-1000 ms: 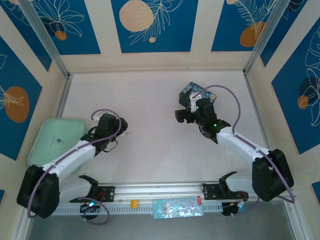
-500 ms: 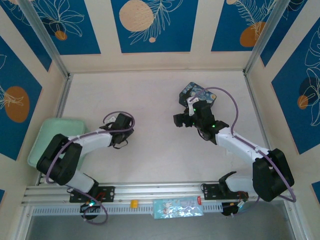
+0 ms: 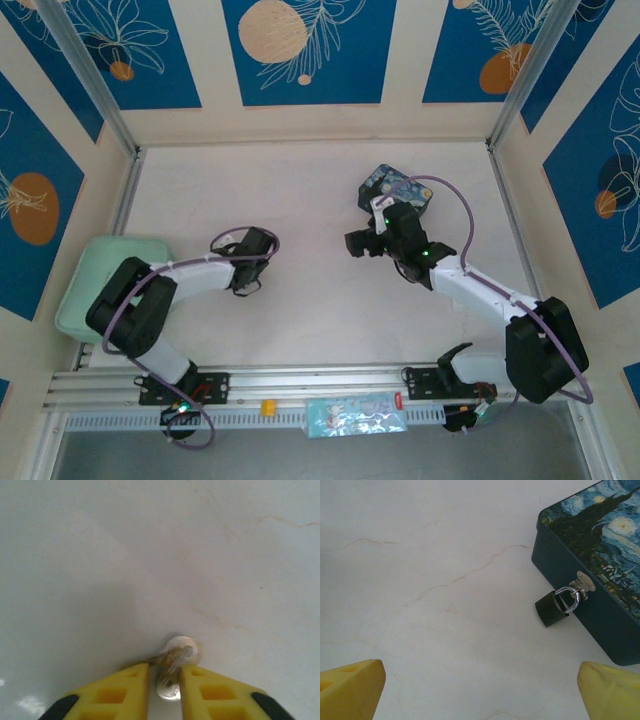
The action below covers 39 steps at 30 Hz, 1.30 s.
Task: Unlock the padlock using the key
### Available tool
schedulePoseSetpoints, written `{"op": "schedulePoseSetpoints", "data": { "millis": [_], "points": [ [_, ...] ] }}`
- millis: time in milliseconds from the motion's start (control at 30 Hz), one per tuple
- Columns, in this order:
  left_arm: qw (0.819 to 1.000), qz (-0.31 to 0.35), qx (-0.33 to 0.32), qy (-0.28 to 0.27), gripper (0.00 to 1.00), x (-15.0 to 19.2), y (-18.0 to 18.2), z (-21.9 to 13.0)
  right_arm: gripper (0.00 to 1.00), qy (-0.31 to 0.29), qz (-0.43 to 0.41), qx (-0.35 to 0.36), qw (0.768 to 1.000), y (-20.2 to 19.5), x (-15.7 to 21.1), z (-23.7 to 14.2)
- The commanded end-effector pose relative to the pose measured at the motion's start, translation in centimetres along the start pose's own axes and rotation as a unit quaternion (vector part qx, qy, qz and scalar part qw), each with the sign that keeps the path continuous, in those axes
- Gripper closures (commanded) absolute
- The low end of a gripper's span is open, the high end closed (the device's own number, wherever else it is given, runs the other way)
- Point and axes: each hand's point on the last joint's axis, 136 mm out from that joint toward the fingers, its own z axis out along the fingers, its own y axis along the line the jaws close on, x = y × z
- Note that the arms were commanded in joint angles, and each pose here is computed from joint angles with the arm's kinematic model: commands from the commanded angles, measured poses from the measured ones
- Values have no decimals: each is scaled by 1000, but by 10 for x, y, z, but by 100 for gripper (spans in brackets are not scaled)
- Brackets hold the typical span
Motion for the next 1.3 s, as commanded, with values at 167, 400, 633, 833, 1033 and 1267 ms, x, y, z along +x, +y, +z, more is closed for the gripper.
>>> {"op": "schedulePoseSetpoints", "data": {
  "millis": [167,400,633,833,1033,1267],
  "points": [
    [999,38,16,22,100,8,-14,9,1,5,-38,-24,999,18,0,-3],
    [989,103,68,76,100,50,-48,-8,1,12,-28,-21,999,19,1,5],
    [979,138,97,112,96,104,-80,-25,1,30,24,-10,999,4,5,6],
    [981,143,105,81,49,87,-87,-35,1,55,57,-63,995,11,9,-1],
    [985,142,95,3,30,18,-73,-55,14,110,44,-164,979,56,13,8],
    [988,92,122,-20,31,-38,-46,-56,30,199,-26,-193,960,114,31,43]
  ]
}}
